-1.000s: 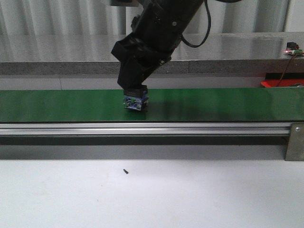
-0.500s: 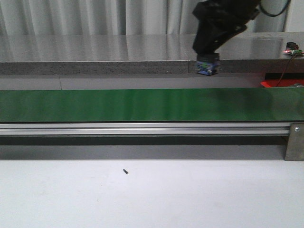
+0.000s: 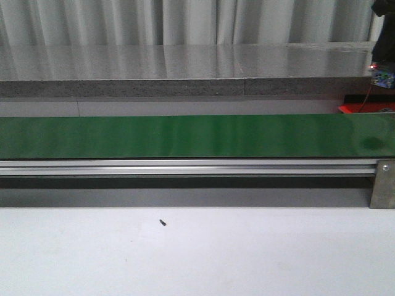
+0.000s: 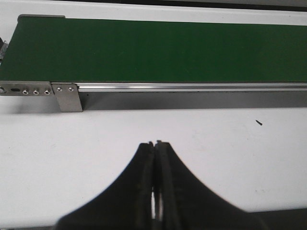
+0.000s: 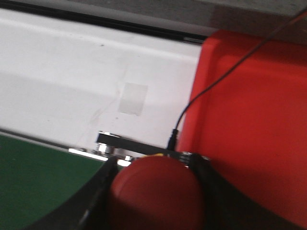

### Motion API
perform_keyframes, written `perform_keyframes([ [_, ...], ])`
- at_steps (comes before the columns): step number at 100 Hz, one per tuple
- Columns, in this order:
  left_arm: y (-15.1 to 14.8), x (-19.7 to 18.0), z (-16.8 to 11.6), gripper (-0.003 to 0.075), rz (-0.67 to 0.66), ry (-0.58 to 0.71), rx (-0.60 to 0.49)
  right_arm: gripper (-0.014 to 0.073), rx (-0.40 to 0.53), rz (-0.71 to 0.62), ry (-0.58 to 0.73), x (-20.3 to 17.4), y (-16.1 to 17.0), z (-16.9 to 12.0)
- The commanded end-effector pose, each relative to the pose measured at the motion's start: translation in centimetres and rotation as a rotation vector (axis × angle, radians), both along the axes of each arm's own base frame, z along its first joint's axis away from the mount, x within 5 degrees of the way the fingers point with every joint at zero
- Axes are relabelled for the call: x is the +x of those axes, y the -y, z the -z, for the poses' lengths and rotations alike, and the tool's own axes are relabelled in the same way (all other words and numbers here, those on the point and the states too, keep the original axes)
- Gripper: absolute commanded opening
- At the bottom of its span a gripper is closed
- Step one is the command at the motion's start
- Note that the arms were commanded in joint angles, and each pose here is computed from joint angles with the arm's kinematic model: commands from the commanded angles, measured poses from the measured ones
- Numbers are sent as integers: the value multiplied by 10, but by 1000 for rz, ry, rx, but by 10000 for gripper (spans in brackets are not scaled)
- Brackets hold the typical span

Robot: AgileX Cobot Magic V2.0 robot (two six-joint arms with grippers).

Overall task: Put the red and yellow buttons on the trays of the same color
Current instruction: 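Carry the red button to the red tray and release it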

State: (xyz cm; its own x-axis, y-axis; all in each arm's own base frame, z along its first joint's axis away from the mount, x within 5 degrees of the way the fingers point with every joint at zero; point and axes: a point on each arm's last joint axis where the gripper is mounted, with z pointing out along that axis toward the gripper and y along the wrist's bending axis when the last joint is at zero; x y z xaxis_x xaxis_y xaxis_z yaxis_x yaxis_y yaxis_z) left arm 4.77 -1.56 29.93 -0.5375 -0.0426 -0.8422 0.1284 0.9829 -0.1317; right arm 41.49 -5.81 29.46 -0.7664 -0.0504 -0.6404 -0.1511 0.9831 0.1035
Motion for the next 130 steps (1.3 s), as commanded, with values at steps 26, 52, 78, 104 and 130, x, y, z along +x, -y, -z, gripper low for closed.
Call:
perform_keyframes([
  [26, 0, 3, -12, -20, -1, 73, -18, 111, -33, 179, 172, -10, 53, -34],
  [52, 0, 3, -12, -20, -1, 73, -18, 111, -23, 202, 139, 7, 60, -3],
  [78, 0, 3, -12, -20, -1, 73, -18, 111, -18, 223, 92, 23, 67, 35],
  [104, 0, 3, -12, -20, -1, 73, -18, 112, -12, 232, 51, 31, 71, 62],
  [130, 0, 3, -12, -20, -1, 73, -18, 367, -13, 232, 52, 32, 71, 62],
])
